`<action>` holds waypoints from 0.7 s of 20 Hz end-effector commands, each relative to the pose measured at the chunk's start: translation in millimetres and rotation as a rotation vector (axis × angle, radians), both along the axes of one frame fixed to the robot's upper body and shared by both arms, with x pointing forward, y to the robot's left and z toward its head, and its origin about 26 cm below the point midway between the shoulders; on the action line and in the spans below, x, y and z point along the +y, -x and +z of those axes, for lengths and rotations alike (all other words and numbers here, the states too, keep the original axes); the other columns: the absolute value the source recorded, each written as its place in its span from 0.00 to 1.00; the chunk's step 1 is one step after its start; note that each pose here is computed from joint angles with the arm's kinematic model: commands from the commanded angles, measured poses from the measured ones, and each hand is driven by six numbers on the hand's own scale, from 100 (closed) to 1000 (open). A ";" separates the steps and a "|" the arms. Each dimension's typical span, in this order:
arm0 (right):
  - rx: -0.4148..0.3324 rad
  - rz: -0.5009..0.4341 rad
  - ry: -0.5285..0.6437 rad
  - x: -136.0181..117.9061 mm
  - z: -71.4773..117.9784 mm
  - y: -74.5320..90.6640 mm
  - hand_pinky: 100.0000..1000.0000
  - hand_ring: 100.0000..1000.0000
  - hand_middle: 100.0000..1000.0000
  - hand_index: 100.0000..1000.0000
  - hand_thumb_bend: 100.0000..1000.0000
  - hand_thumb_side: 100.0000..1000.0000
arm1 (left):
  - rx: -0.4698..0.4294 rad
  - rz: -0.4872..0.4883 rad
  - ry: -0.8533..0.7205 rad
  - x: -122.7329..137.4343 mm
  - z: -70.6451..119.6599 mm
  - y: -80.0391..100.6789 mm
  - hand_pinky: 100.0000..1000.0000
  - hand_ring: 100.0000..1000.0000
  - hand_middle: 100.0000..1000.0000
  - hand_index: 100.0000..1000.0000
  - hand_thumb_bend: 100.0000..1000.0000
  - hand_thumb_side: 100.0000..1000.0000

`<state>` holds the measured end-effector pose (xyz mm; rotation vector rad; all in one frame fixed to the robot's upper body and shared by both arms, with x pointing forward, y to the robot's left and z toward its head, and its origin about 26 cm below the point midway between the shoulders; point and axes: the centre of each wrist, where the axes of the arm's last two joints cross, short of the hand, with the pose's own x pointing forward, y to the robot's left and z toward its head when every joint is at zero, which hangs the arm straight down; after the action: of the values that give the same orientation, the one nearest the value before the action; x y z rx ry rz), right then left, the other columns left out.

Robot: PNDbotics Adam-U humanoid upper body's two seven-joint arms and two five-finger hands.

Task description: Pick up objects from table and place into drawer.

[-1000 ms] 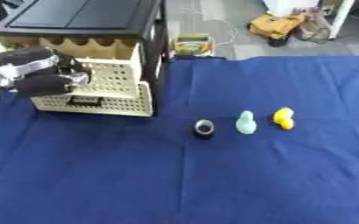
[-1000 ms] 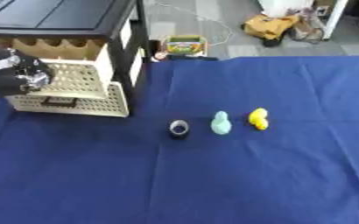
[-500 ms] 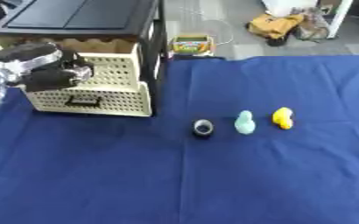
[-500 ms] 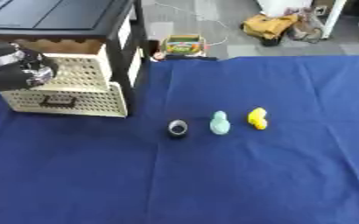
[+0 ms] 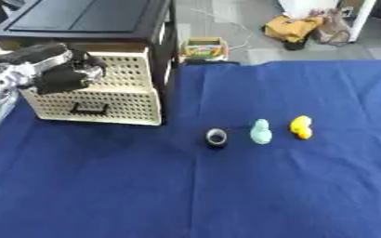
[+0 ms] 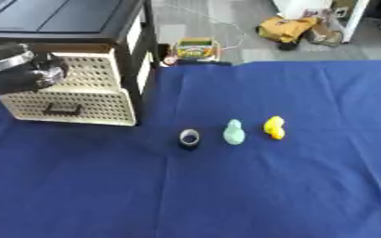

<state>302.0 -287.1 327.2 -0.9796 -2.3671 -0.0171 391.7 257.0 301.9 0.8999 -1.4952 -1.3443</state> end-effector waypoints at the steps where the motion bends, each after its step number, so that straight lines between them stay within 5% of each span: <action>1: -0.030 -0.001 0.001 -1.8 7.5 5.4 0.64 0.66 0.57 0.73 0.32 0.84 | -0.001 0.002 -0.009 2.7 0.1 -2.7 0.69 0.72 0.83 1.00 0.00 1.00; 5: -0.029 -0.003 -0.005 -2.6 6.8 5.4 0.64 0.66 0.57 0.73 0.32 0.84 | 0.002 -0.022 -0.026 4.1 -3.0 -1.5 0.70 0.71 0.80 1.00 0.00 1.00; 7: -0.028 -0.006 -0.008 -3.3 6.1 5.4 0.64 0.66 0.57 0.73 0.32 0.85 | -0.019 -0.033 -0.048 5.1 -2.0 3.4 0.66 0.61 0.69 0.90 0.00 1.00; 9: -0.027 -0.008 -0.011 -3.9 5.5 5.4 0.64 0.66 0.57 0.73 0.32 0.84 | -0.060 -0.043 -0.070 5.4 1.0 12.4 0.61 0.53 0.56 0.82 0.00 1.00; 14: -0.022 -0.010 -0.018 -4.9 3.8 5.3 0.64 0.66 0.57 0.72 0.32 0.84 | -0.239 -0.046 -0.112 4.2 16.4 41.9 0.55 0.44 0.45 0.74 0.00 0.99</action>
<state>302.3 -290.0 322.5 -0.9707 -2.3491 -0.0421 360.7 256.2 299.0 1.0362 -1.6013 -1.4192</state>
